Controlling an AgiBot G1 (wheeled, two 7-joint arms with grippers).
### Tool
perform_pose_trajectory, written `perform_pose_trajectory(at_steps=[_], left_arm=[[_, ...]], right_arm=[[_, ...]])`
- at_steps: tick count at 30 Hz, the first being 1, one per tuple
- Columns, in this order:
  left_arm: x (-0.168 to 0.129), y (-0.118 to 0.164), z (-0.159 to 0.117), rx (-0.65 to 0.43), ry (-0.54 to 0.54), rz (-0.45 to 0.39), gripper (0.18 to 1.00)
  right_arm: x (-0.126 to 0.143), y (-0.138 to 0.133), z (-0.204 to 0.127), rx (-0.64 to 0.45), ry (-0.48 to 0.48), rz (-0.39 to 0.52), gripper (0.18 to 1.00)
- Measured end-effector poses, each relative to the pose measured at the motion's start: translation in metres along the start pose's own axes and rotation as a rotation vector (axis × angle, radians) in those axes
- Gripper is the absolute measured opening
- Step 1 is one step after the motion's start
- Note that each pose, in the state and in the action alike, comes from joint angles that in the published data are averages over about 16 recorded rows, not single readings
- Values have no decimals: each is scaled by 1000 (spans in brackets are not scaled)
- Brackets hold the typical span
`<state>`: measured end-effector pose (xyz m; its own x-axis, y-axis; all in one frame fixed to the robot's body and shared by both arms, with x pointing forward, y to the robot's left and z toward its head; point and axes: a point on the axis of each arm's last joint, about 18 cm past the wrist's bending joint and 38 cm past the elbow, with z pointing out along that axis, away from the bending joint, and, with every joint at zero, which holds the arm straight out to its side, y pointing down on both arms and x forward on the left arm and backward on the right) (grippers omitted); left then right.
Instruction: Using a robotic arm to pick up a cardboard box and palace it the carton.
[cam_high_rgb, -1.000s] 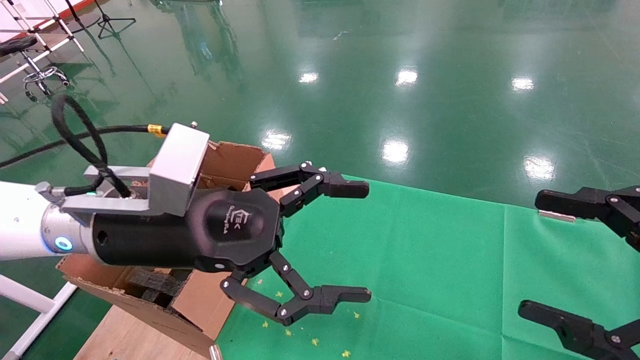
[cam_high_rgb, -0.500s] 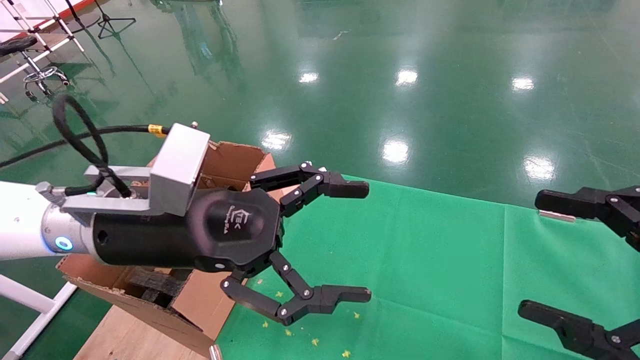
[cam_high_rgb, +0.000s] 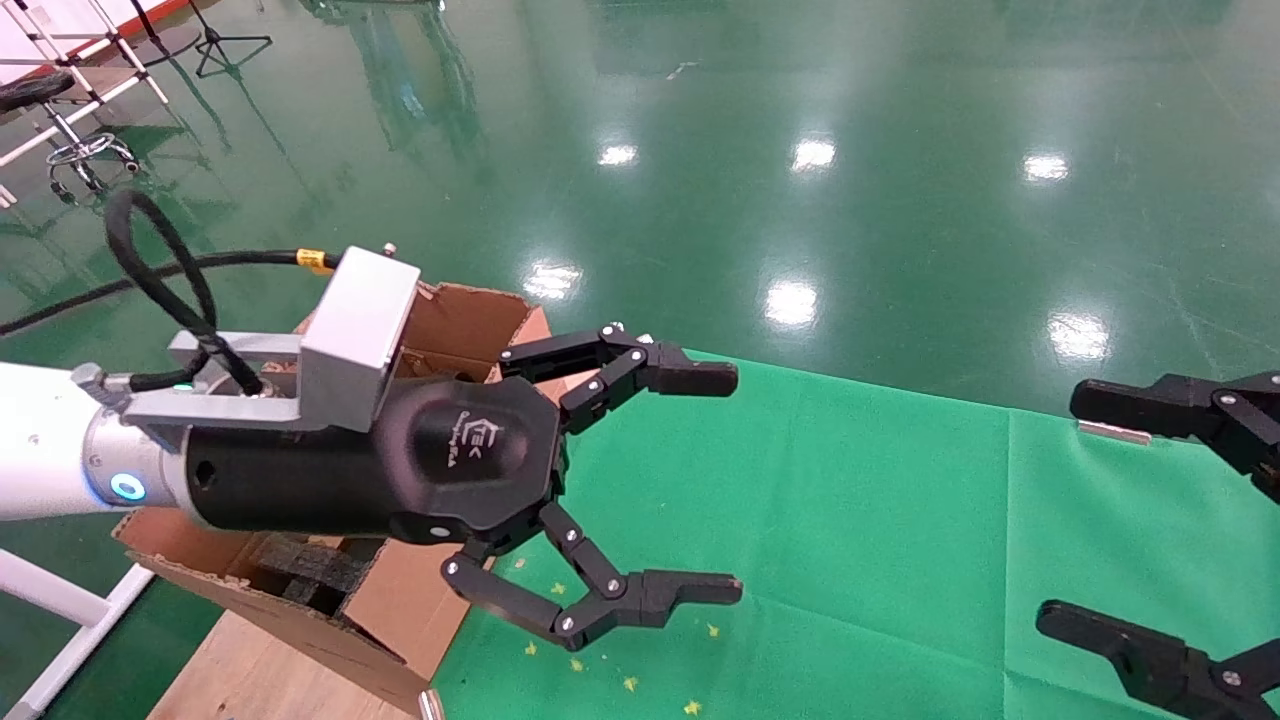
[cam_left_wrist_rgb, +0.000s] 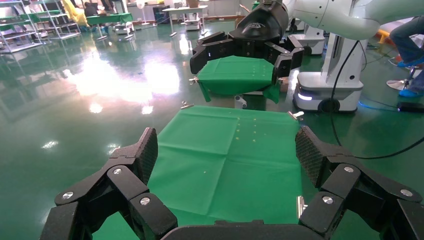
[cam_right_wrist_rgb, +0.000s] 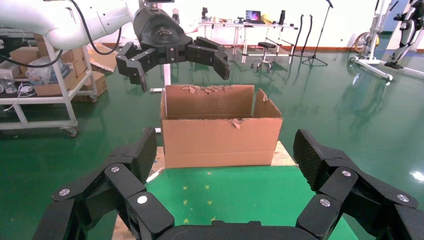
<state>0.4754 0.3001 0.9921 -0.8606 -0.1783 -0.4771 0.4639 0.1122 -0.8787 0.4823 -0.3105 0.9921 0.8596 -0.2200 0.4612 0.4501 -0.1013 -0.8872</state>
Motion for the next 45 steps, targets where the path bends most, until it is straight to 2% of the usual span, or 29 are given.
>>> perform_pose_trajectory(at_steps=[45], left_arm=[[0,0,0,0,0,0,1001]], right_arm=[[0,0,0,0,0,0,1001]])
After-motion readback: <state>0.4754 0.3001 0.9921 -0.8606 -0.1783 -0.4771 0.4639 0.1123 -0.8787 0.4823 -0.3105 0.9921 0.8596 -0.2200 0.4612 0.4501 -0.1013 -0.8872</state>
